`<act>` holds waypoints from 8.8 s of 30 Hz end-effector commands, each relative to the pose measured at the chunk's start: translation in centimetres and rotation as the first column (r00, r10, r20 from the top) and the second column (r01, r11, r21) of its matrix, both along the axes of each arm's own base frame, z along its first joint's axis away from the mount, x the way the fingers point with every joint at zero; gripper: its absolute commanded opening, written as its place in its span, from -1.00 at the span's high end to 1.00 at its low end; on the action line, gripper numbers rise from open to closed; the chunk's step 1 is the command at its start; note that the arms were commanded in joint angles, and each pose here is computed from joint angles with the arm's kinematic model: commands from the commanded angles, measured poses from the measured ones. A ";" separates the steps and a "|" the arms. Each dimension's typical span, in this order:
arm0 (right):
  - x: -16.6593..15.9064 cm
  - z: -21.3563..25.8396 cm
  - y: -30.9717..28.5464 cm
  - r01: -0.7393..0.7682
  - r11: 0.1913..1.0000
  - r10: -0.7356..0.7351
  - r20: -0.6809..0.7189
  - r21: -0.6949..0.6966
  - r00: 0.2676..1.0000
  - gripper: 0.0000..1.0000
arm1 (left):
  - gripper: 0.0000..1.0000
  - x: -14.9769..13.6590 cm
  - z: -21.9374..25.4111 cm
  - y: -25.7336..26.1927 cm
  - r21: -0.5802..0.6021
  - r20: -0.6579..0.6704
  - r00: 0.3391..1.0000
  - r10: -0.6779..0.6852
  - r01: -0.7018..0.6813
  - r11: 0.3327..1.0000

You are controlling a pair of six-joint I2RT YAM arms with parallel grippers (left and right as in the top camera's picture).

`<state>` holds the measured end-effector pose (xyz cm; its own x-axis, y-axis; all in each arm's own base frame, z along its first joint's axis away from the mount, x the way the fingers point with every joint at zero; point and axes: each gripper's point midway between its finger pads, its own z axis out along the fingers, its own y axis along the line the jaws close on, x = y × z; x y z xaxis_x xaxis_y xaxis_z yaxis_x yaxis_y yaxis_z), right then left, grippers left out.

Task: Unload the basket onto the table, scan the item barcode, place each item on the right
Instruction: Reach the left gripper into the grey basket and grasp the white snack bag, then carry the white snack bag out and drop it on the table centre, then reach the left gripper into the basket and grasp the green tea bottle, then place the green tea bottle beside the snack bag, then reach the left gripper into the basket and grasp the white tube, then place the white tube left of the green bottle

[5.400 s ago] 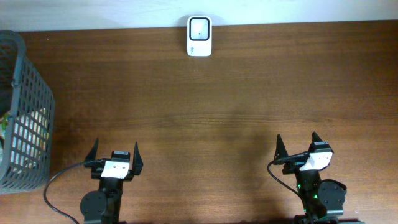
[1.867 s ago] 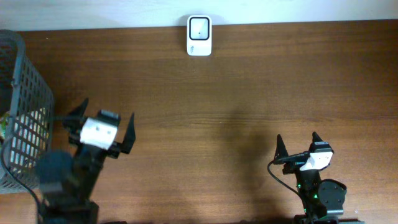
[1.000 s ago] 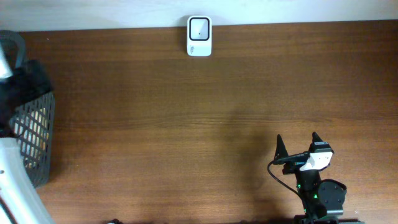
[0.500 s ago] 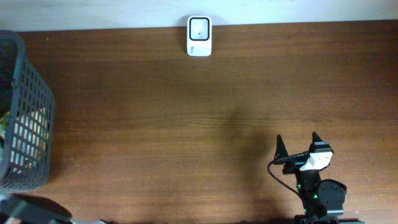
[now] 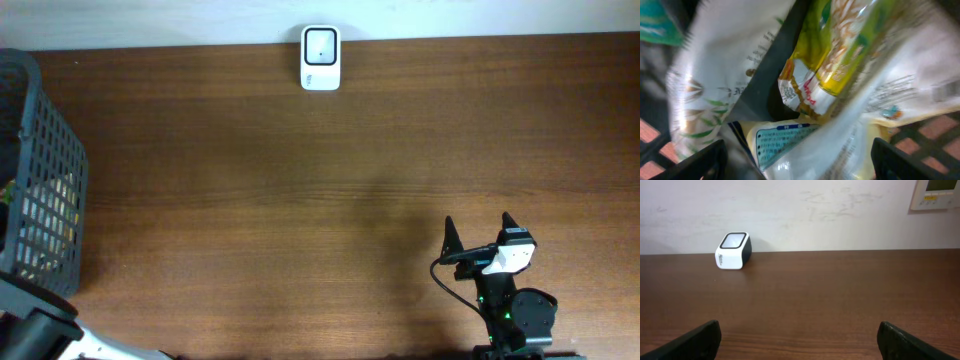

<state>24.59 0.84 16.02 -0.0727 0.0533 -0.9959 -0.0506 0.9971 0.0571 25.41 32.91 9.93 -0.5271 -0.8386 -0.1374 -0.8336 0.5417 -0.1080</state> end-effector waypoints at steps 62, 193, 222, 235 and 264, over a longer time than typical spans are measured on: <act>0.0 -0.3 -0.3 0.016 1.000 -0.016 -0.001 0.000 1.000 -0.97 | 1.00 11.8 -2.8 -56.5 -0.097 0.130 -0.112 -0.985 0.987 -0.125; 0.0 -0.3 -0.3 0.016 1.000 -0.016 -0.001 0.000 1.000 -0.97 | -0.64 -4.3 5.7 1.9 0.496 -0.200 0.964 0.174 -0.054 0.867; 0.0 -0.3 -0.3 0.016 1.000 -0.016 -0.003 0.000 1.000 -0.97 | 1.00 1.1 12.3 3.8 0.613 0.046 0.995 -0.084 0.038 0.789; 0.0 -0.3 -0.3 0.016 1.000 -0.016 -0.003 0.000 1.000 -0.97 | 1.00 3.0 21.7 -17.5 0.518 0.333 0.904 -0.268 0.062 0.853; 0.0 -0.3 -0.3 0.016 1.000 -0.016 -0.004 0.000 1.000 -0.97 | -0.22 13.8 6.4 -38.9 0.281 -0.072 0.699 -0.712 0.699 0.658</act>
<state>24.59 0.83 16.03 -0.0723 0.0529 -0.9960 -0.0503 0.9971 0.0566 35.65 -8.03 8.83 -0.9870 -0.0748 -0.1420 -0.0956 0.9847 0.1459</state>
